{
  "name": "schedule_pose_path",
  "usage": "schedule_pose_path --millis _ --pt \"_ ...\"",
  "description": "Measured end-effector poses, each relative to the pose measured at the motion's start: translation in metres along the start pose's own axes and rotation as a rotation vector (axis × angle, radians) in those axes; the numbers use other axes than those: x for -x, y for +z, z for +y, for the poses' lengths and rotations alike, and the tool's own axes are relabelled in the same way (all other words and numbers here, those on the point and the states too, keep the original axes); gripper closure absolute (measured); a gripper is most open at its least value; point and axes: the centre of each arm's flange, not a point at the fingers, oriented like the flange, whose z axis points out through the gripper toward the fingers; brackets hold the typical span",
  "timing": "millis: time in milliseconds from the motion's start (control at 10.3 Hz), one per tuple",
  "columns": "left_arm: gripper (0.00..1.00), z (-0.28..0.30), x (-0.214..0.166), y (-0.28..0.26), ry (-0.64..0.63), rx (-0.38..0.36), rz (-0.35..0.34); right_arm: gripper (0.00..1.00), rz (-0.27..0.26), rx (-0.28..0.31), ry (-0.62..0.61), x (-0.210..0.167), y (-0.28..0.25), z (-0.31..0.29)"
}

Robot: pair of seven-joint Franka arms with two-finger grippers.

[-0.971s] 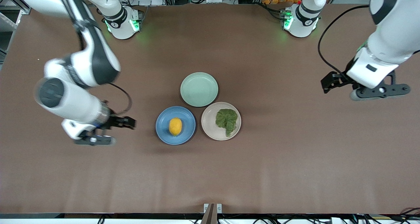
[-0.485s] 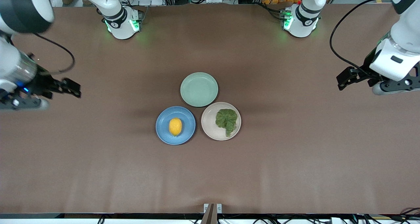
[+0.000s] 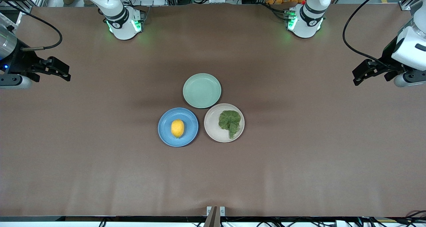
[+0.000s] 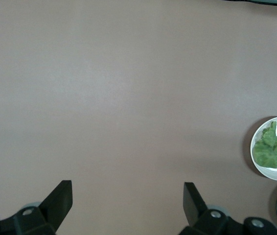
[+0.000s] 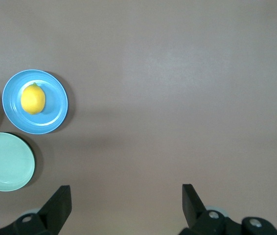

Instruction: Place lemon and lettuce in plates

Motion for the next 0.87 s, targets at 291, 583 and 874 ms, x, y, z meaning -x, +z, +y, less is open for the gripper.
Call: schedule_pose_path --millis 291,583,874 --pt "0.0 0.001 0.001 0.003 0.003 -0.002 -0.006 0.0 0.036 -0.004 0.017 -0.006 0.0 -0.002" --pt "0.0 0.008 0.003 0.006 0.1 0.004 -0.019 0.0 0.013 -0.002 0.018 -0.016 0.019 -0.003" --pt "0.0 0.012 0.006 0.007 0.115 0.03 -0.035 0.0 0.027 -0.006 0.019 -0.021 0.024 -0.004"
